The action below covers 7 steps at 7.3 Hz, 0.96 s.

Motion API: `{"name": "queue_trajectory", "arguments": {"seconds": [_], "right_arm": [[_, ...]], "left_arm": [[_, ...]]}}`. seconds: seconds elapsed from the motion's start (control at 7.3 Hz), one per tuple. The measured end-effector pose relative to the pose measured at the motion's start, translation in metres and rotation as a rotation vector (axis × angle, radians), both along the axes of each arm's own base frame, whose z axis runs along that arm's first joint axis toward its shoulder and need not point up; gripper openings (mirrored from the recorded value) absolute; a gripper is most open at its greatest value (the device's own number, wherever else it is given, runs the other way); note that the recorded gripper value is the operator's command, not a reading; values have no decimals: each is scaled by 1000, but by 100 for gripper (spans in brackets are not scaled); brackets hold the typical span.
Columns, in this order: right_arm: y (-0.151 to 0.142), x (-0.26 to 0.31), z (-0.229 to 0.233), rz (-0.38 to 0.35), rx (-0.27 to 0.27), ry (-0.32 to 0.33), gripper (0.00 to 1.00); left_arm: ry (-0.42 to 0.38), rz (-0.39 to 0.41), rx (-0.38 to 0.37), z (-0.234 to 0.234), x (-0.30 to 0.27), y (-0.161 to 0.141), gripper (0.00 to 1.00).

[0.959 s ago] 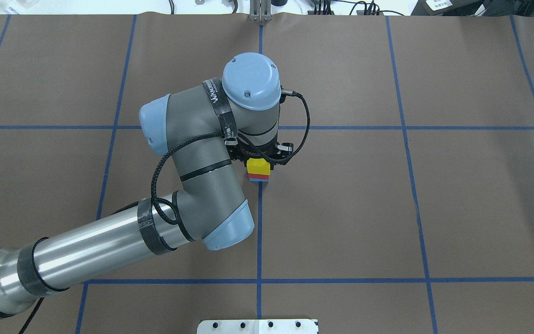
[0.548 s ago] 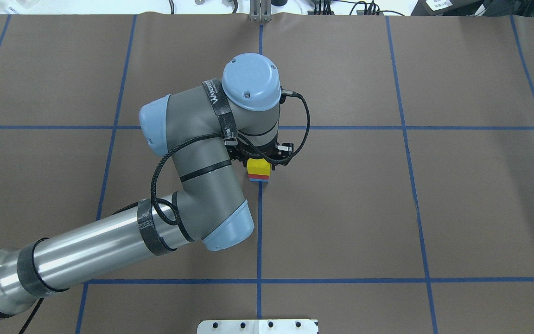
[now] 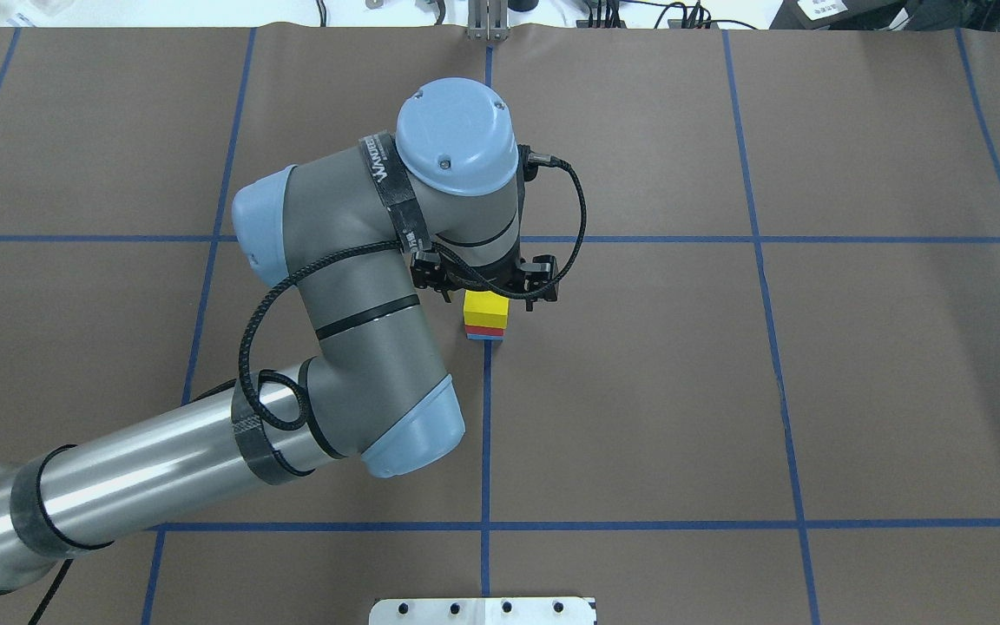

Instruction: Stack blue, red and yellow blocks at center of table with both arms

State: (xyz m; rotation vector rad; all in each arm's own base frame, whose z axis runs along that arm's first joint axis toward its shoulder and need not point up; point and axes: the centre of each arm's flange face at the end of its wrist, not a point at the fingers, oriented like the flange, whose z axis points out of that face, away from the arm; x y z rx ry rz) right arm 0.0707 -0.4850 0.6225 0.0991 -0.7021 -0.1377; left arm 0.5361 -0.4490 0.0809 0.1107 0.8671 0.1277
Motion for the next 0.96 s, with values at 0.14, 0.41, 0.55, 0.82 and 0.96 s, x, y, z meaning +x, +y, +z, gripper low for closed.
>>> {"name": "queue_trajectory", "arguments": {"seconds": [0.14,0.41,0.55,0.82,0.96], "right_arm": [[0,0,0,0,0,0,100],[1,0,1,-1,-1,0,100],[1,0,1,-1,-2,0,100],[3,0,3,-1,-5,0,100],[3,0,4,-1,-6,0,100]], "left_arm": [[-10,11,36,8,-38,3,100],[-41,51,139,66,-146,2,100],[-57,102,179,106,-204,-8,100],[-92,215,247,202,-323,-36,100],[-115,237,253,252,-381,-40,100]]}}
